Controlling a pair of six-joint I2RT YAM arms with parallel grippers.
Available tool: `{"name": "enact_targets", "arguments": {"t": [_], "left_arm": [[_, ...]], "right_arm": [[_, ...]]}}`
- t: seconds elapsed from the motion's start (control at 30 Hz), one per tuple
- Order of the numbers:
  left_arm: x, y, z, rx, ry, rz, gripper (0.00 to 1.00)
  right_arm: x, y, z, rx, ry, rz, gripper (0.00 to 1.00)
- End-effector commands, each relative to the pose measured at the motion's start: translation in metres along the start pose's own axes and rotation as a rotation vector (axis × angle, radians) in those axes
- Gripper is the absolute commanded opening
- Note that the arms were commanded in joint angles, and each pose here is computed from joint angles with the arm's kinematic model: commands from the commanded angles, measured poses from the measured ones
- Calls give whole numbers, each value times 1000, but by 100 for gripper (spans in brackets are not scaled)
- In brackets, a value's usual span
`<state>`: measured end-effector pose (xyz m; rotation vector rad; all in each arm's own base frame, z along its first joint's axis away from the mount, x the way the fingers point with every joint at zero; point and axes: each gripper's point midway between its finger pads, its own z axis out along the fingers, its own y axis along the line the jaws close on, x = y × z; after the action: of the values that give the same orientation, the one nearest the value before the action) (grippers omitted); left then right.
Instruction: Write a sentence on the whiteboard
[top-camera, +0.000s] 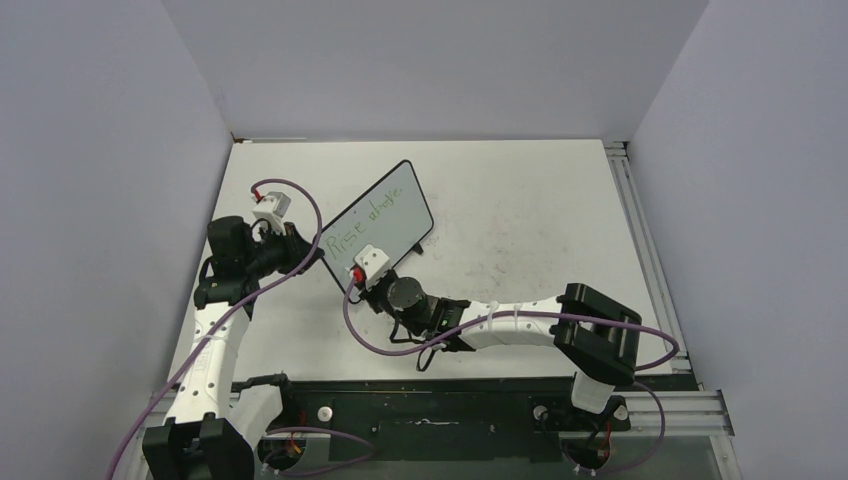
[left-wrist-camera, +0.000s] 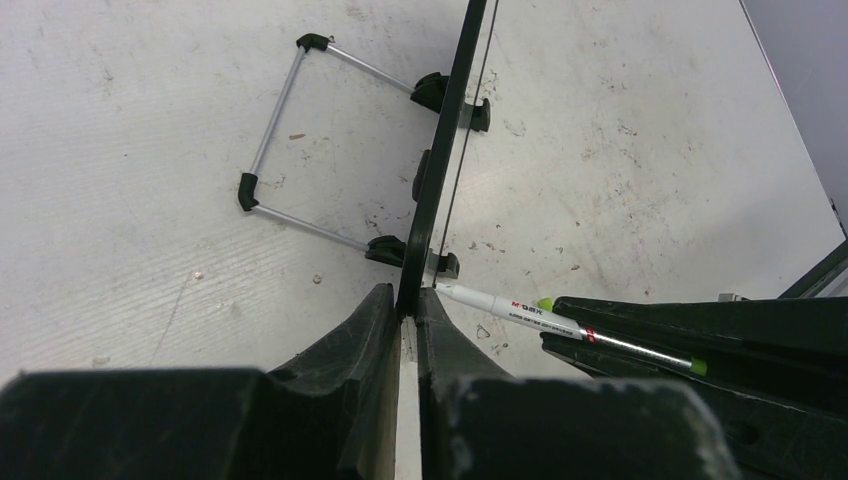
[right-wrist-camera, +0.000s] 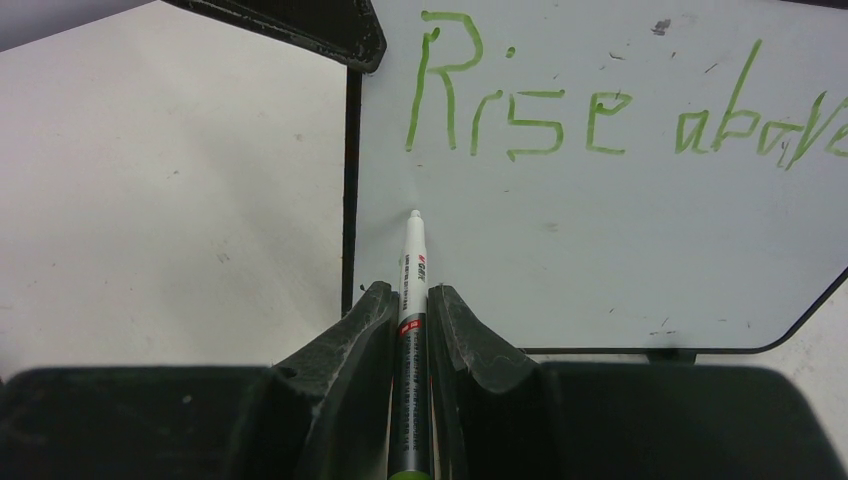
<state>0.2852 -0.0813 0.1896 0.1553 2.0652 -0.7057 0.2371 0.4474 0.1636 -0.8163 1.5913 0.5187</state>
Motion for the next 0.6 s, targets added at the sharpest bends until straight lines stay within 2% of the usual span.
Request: {"name": "enact_targets", "arguments": {"t": [0.0,0.37,0.57], "left_arm": [[-25,-14,-5,39,-67,46,0],[-24,-17,-5,54,-66,50,0],[-24,-11,-4,19,-61,43,0]], "right_arm": [[-30,-1,11,5,-88,32,5],[-25,-2,16,8,-78,29,5],[-31,-10,3,32,-91,36,5]]}}
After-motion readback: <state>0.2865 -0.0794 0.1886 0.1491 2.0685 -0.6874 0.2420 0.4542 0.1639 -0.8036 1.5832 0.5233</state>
